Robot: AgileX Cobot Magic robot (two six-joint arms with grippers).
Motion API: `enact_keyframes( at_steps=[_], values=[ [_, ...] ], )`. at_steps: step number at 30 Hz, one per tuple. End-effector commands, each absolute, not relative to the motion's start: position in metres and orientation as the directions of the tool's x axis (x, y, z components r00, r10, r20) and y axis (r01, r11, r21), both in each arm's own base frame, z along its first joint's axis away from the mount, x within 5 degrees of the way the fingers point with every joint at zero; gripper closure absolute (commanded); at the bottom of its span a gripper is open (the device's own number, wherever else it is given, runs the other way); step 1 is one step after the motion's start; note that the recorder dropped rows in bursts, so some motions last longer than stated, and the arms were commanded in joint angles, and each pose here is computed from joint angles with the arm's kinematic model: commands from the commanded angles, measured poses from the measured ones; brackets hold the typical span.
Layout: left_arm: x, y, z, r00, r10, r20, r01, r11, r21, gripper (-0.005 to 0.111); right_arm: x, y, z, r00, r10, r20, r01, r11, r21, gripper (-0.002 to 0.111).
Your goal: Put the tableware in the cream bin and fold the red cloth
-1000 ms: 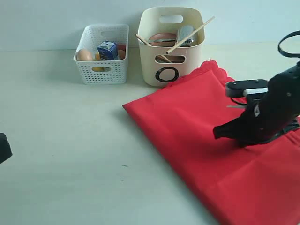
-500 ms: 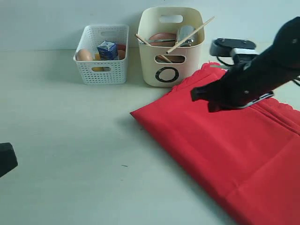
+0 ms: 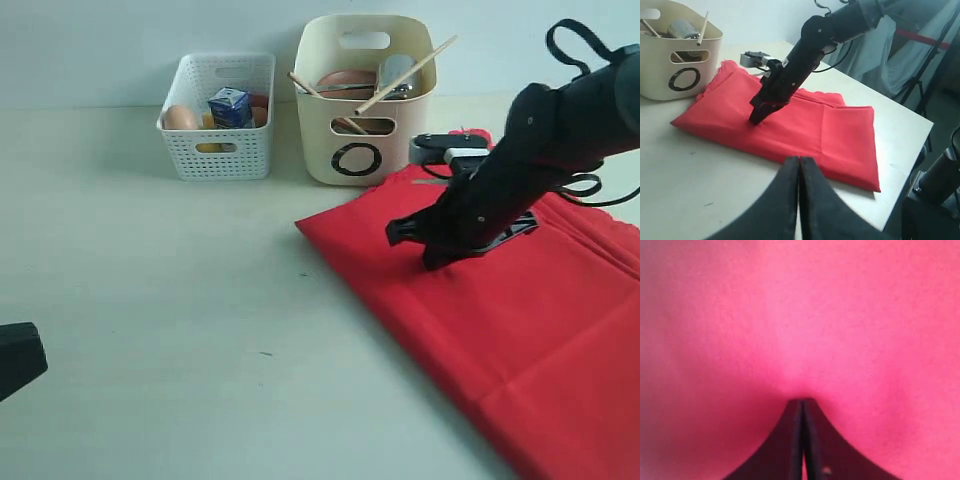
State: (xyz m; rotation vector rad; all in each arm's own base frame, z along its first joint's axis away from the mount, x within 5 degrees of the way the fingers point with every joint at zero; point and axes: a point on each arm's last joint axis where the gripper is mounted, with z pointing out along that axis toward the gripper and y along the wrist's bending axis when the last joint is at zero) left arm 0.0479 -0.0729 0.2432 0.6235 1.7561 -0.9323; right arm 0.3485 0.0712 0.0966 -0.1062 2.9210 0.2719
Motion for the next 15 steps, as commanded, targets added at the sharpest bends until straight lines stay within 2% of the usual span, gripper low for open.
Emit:
enact_keyframes(
  at_steps=[1, 10, 15],
  values=[
    [0.048, -0.073, 0.241, -0.355, -0.011, -0.935, 0.768, 0.567, -0.298, 0.104, 0.329, 0.017, 0.076, -0.998, 0.012, -0.056, 0.005, 0.992, 0.122, 0.108],
    [0.048, -0.073, 0.241, -0.354, -0.011, -0.935, 0.768, 0.567, -0.298, 0.104, 0.326, -0.060, 0.077, -0.939, 0.328, -0.102, 0.316, 0.941, 0.121, 0.108],
    [0.048, -0.073, 0.241, -0.354, -0.011, -0.935, 0.768, 0.567, -0.298, 0.104, 0.328, -0.068, 0.101, -0.929, 0.338, -0.150, 0.320, 0.938, 0.135, 0.108]
  ],
)
